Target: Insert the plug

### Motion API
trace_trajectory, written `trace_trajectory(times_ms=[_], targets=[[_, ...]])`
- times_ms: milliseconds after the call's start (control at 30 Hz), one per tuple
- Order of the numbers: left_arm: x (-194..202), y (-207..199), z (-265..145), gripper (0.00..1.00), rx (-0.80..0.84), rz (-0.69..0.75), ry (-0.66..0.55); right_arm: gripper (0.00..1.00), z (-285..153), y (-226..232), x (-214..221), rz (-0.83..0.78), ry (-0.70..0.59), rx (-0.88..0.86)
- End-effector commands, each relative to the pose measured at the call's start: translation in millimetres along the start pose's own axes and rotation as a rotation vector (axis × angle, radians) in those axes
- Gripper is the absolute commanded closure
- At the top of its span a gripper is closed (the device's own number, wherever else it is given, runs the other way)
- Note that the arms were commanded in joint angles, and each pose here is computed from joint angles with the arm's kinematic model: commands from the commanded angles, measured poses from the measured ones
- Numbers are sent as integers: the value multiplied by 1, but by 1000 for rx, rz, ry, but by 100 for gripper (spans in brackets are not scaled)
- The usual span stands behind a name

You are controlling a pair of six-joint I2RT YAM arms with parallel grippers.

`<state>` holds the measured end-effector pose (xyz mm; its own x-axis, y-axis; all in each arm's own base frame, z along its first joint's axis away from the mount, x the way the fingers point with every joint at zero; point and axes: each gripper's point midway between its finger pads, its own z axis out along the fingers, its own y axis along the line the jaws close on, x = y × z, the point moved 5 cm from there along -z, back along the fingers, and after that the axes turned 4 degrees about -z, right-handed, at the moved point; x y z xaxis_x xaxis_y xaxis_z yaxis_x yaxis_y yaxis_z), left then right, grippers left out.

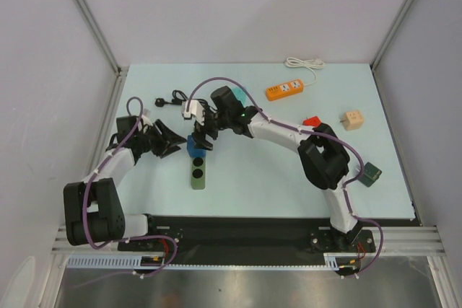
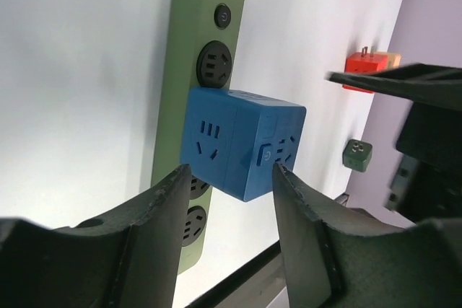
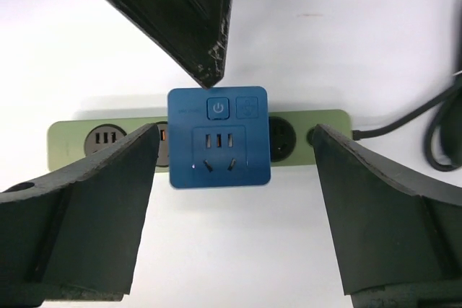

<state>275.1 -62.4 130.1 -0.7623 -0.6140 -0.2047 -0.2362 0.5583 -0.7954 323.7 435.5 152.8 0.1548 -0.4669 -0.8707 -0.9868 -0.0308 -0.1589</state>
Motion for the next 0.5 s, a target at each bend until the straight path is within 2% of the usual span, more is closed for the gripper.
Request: trace_trajectory(times_ms=[0,100,133,233,333,467], targets=[[-8,-13,2,46,25,59,-9,10,-23,1,-31,-27,-63,13],[-7,-18,5,48,23,60,-2,21,-21,4,-26,-13,-53,6],[-7,-22,7,48,27,70,3,37,-20,4,-22,-6,-44,5],[-5,-23,10,50,13,76,2,72,-18,8,-9,22,-24,8],[-4,-16,12,53,-24,66,-9,86,-14,15,7,59,-21,-1],[0,-7,17,61,-61,55,-4,96,-5,24,32,139,20,0]])
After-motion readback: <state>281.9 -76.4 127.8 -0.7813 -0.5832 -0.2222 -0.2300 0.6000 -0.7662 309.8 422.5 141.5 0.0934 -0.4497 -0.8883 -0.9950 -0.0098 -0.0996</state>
